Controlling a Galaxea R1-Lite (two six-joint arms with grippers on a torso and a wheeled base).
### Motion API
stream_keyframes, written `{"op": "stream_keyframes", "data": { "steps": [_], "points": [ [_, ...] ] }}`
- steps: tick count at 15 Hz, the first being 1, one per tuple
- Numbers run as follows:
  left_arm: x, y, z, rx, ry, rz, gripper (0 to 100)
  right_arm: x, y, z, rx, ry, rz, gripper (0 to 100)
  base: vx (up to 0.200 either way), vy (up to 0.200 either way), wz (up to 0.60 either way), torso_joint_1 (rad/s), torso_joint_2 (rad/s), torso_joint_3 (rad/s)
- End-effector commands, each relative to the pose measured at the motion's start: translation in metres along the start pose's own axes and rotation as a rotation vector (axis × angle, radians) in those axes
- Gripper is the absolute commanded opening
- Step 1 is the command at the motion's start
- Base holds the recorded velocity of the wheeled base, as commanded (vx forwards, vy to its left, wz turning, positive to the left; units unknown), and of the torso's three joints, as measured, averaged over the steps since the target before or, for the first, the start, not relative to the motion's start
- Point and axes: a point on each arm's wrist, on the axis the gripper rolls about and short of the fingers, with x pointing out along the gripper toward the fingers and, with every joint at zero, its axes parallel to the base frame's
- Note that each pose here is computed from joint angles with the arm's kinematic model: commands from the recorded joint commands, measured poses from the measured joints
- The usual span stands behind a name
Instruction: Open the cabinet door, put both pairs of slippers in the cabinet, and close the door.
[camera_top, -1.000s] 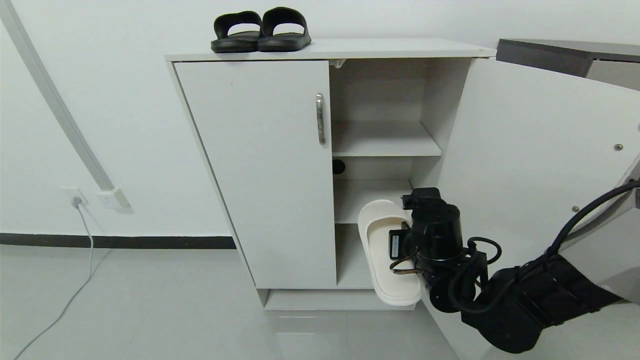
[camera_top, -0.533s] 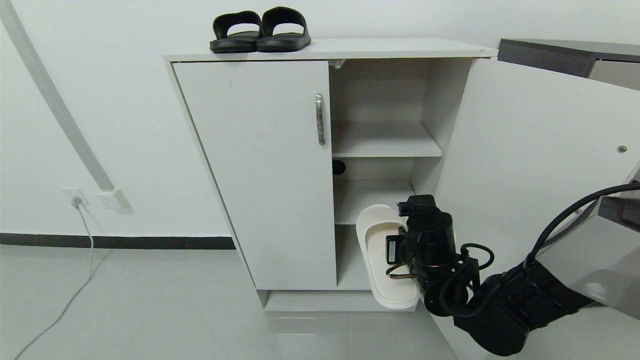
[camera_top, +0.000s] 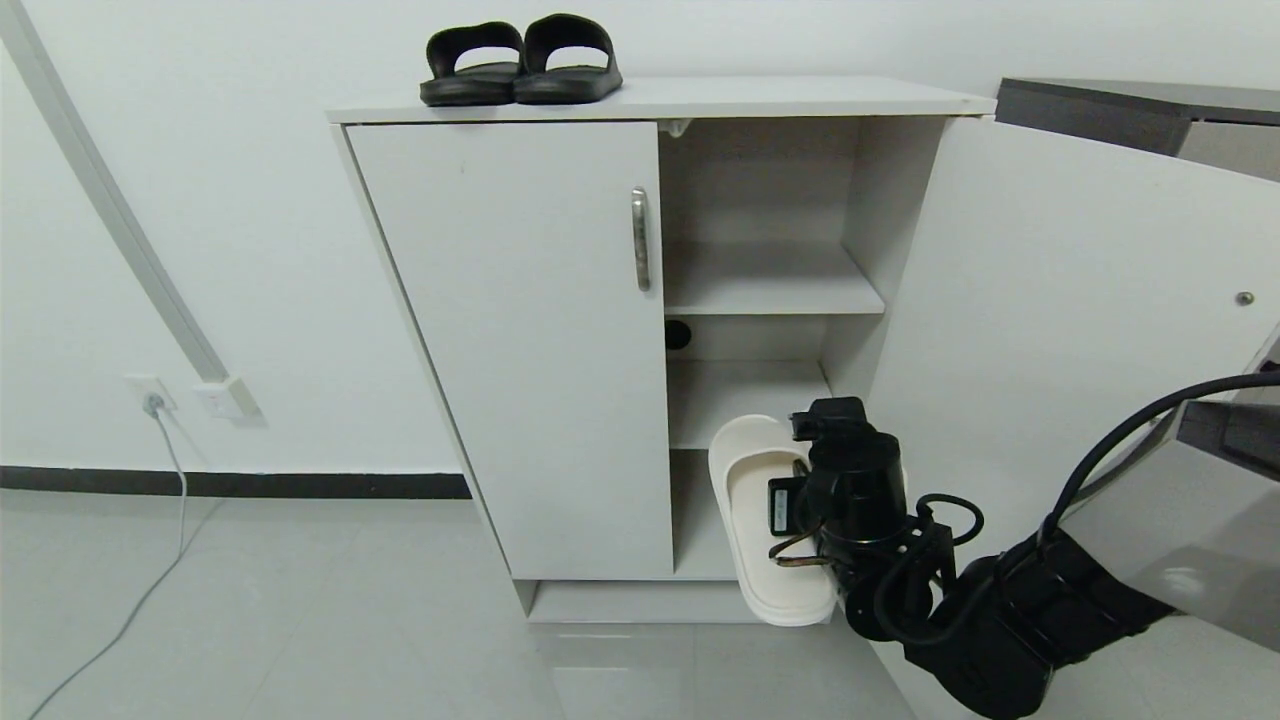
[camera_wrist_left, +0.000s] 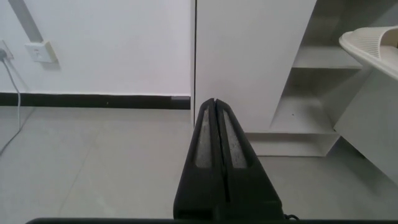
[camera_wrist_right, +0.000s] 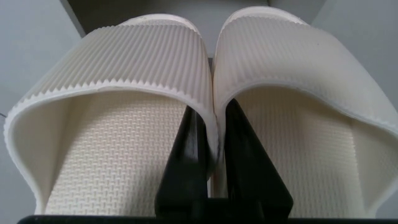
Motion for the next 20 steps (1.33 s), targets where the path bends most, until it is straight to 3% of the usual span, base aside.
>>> {"op": "stream_keyframes", "data": {
  "steps": [1,5,17,20],
  "points": [
    [0.0,0.0,0.0,-0.001,0.003,0.002,0,0.0,0.0,0.001,0.003,-0.003,0.001,0,0.0,0.0,0.0,0.0,0.0,0.0],
    [0.0,0.0,0.0,0.008,0.003,-0.006,0,0.002,0.004,0.001,0.001,-0.01,0.015,0,0.0,0.0,0.0,-0.002,0.0,-0.025],
    [0.0,0.0,0.0,0.014,0.003,-0.003,0,0.01,0.01,0.005,0.011,-0.034,0.03,0,0.0,0.0,0.0,0.004,0.0,-0.179],
    [0.0,0.0,0.0,0.013,0.003,-0.006,0,0.017,0.014,-0.004,0.016,-0.133,0.037,0,0.0,0.0,0.0,0.0,0.0,0.0]
  ]
}}
